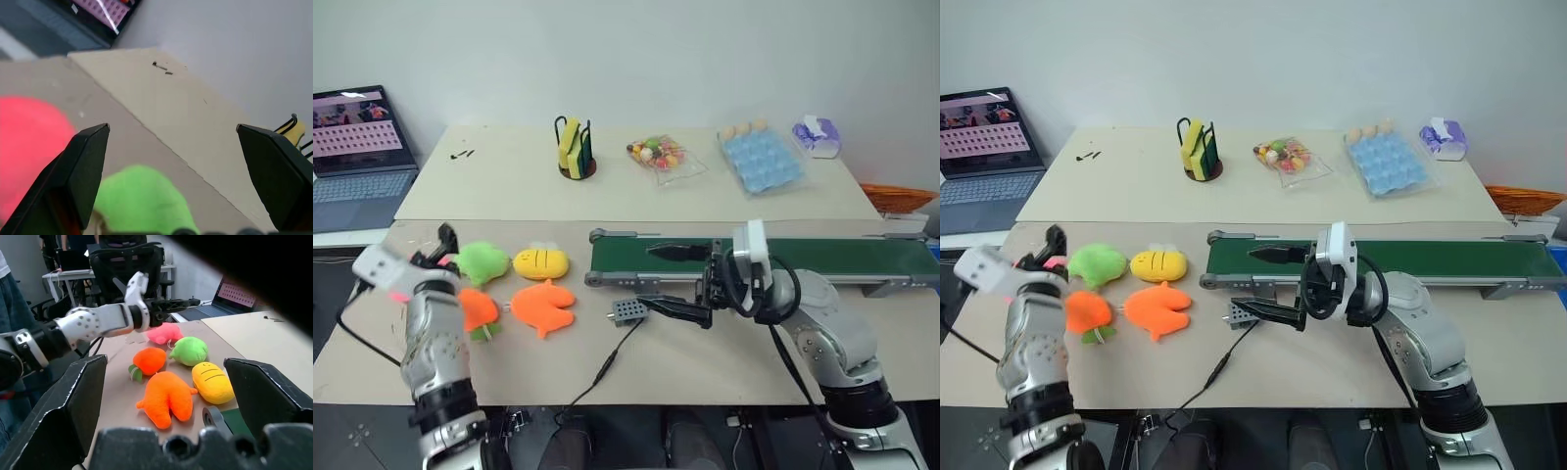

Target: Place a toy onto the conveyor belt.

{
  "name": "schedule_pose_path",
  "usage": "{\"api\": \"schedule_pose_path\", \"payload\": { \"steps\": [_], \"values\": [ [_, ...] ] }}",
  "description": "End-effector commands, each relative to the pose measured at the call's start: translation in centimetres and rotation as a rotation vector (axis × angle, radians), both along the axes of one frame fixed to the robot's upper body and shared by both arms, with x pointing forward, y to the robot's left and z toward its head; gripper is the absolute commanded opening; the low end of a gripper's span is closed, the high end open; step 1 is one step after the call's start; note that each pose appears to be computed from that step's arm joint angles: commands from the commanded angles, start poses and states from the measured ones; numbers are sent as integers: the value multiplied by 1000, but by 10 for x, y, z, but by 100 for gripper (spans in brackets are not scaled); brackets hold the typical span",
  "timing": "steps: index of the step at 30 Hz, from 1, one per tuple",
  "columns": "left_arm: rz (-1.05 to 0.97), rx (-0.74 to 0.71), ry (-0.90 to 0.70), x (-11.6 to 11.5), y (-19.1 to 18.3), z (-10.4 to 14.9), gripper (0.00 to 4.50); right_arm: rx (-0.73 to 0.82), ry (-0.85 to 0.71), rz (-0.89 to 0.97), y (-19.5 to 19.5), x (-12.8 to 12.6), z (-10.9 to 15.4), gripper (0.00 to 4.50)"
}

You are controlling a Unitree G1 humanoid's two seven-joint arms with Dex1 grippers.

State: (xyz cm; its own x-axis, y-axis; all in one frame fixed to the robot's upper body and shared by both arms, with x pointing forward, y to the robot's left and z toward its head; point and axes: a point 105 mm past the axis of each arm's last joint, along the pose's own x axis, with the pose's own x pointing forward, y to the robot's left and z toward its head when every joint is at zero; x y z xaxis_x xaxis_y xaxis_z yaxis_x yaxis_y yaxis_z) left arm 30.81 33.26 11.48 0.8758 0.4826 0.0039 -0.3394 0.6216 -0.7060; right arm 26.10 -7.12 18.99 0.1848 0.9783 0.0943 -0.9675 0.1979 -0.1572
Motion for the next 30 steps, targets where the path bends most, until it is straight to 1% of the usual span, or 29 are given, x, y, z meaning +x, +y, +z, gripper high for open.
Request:
{"api": "schedule_pose_path", "payload": {
  "steps": [1,3,4,6,8,11,15,18,21,23,25,30],
  "values": [
    [25,-151,-53,-36,15,-4,443,7,-30,-1,1,2,2,450],
    [59,-217,-45,-57,26,-18,443,-1,-15,-10,1,4,-4,450],
    [65,-241,-42,-63,29,-23,443,-6,-8,-14,1,5,-6,450],
    [51,-283,-55,-68,34,-29,443,-14,0,-18,1,6,-10,450],
    [50,-321,-34,-67,40,-38,443,-7,5,-12,2,5,-10,450],
    [75,-389,19,-60,53,-59,443,5,5,-12,4,4,-8,450],
    [13,-416,14,-40,51,-61,443,13,4,-22,5,3,-6,450],
    [-5,-460,16,-25,54,-69,443,33,19,-21,5,1,-8,450],
    [-29,-477,-2,-14,56,-73,443,67,51,-24,1,-3,-16,450],
    [-44,-479,3,-8,57,-76,443,103,60,-24,-2,-6,-22,450],
    [-62,-472,6,-4,57,-77,443,169,64,-12,-4,-12,-21,450],
    [-60,-501,-26,3,63,-79,443,250,95,-45,-2,-13,-33,450]
  ]
}}
